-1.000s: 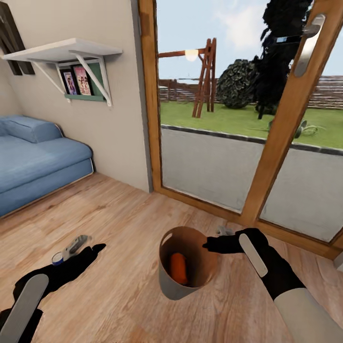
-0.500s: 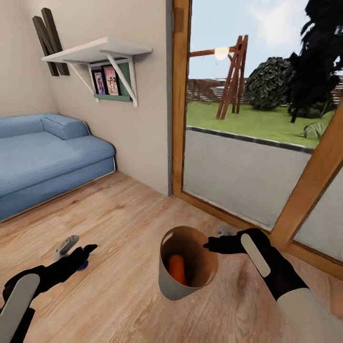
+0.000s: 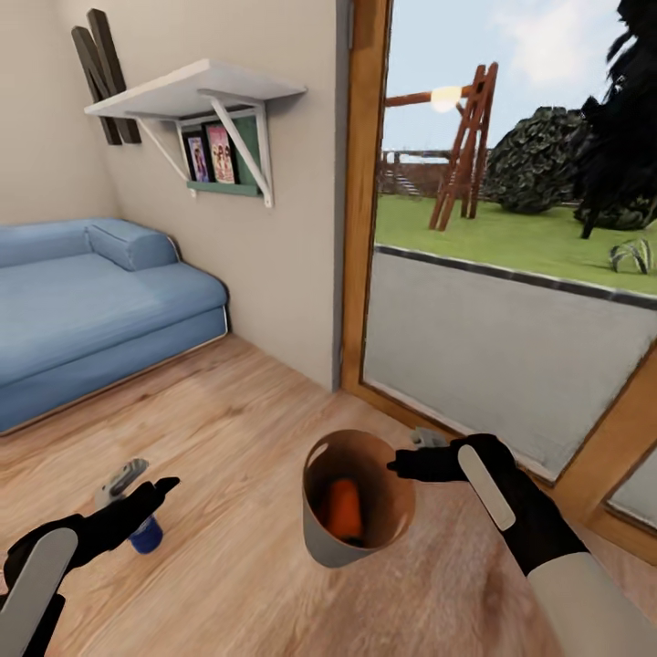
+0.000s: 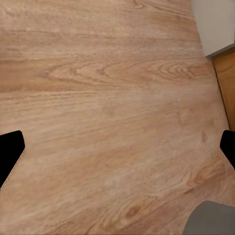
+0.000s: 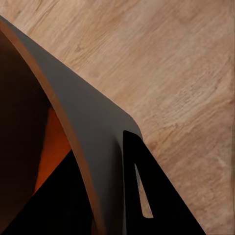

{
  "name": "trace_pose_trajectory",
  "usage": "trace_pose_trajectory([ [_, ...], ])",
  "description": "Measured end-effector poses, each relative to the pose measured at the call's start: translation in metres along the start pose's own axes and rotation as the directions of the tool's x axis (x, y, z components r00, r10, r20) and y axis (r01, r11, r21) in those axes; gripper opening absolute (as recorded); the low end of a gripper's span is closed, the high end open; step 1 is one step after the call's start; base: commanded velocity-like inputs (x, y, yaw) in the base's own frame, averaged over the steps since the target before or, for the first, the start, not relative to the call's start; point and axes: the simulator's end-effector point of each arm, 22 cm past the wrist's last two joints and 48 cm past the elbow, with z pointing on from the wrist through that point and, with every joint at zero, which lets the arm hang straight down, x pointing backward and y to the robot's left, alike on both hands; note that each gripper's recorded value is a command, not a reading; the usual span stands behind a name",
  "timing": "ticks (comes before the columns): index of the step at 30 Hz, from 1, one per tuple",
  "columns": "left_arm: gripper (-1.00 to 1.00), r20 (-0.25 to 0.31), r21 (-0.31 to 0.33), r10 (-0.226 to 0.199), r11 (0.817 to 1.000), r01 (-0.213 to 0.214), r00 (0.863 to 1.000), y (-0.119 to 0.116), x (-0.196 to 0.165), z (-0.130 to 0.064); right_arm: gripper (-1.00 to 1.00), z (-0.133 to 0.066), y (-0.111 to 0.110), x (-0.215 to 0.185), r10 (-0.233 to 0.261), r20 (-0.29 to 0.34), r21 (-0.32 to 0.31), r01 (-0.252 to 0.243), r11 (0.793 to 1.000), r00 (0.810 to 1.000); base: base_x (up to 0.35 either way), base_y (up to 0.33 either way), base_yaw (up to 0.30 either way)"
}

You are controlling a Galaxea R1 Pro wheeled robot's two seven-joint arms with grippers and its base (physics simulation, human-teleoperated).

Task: Put the three can of soda from the living room inside the tash can in the kitchen.

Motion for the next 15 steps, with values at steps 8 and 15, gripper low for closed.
trace_pose_trajectory([
  [8, 1.0, -0.021, -0.028, -0.012, 1.0, 0.012, 1.0, 0.013, 0.007, 0.006, -1.0, -0.003, -0.003, -0.001, -0.003, 0.005, 0.004, 0.003, 1.0, 1.0, 0.344, 0.0, 0.28],
  [15, 1.0, -0.043, -0.076, -0.025, 0.997, 0.022, 0.999, 0.036, 0.013, 0.013, -1.0, -0.007, 0.002, -0.005, -0.015, 0.022, -0.006, 0.015, 1.0, 1.0, 0.345, 0.027, 0.291],
])
